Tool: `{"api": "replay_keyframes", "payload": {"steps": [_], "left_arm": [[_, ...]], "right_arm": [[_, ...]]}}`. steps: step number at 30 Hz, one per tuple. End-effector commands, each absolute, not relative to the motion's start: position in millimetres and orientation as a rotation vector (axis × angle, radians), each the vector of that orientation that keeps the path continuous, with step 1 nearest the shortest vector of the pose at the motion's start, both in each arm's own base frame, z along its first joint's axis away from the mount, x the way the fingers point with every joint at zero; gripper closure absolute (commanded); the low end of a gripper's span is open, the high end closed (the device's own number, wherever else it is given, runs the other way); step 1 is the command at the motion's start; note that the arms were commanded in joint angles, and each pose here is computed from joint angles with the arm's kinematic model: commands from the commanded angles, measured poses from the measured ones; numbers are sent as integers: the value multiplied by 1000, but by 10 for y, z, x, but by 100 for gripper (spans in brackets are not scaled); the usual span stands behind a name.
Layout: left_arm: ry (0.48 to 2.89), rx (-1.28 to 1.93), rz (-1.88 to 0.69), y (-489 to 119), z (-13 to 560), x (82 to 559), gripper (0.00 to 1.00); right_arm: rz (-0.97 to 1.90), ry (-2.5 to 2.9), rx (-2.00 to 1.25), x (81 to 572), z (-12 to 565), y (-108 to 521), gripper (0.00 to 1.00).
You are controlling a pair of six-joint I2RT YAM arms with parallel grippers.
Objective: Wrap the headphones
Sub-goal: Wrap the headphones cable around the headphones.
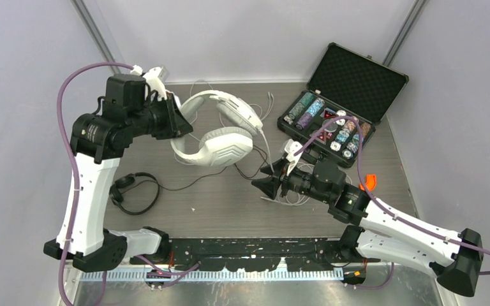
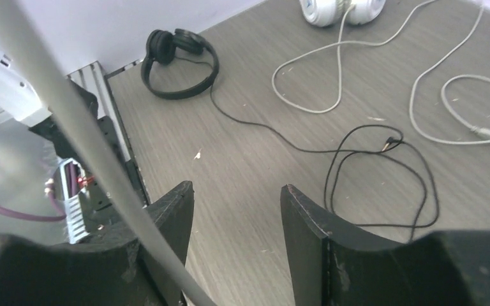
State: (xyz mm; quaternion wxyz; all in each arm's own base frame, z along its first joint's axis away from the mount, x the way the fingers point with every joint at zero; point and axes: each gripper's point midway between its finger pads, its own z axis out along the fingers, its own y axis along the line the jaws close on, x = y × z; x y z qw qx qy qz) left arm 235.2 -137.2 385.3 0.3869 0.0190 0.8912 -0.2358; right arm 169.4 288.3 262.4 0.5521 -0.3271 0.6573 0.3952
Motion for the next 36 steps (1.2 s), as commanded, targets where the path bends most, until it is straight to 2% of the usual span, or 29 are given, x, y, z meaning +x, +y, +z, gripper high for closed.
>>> {"api": "replay_keyframes", "payload": {"steps": [1, 4, 8, 13, 18, 19, 20, 30, 36], "left_arm": [[2119, 48, -867, -1603, 4337, 2258, 100], [2096, 22, -887, -1588, 4397, 2262, 100], [2036, -30, -950, -1602, 4500, 2264, 100], [1961, -1, -1149, -1799, 4676, 2211, 100], [1965, 9, -1258, -1899, 4652, 2216, 100], [1965, 14, -1268, -1908, 4643, 2215, 100], [1962, 25, -1281, -1923, 4638, 2210, 100], [1982, 108, -1467, -2087, 4385, 2052, 100], [2008, 194, -1555, -2130, 4241, 1842, 100]], "right_arm": [[1062, 1468, -710, 1624, 2874, 2962, 45], [1067, 1459, -674, 1620, 2865, 2910, 52], [1070, 1457, -633, 1629, 2805, 2862, 55], [1085, 1459, -610, 1646, 2798, 2883, 62], [1110, 1444, -602, 1645, 2836, 2922, 84], [1116, 1440, -600, 1651, 2852, 2939, 96], [1119, 1437, -599, 1659, 2872, 2956, 99], [1146, 1395, -655, 1816, 3179, 3324, 100], [1109, 1418, -658, 1982, 3160, 3474, 100]]}}
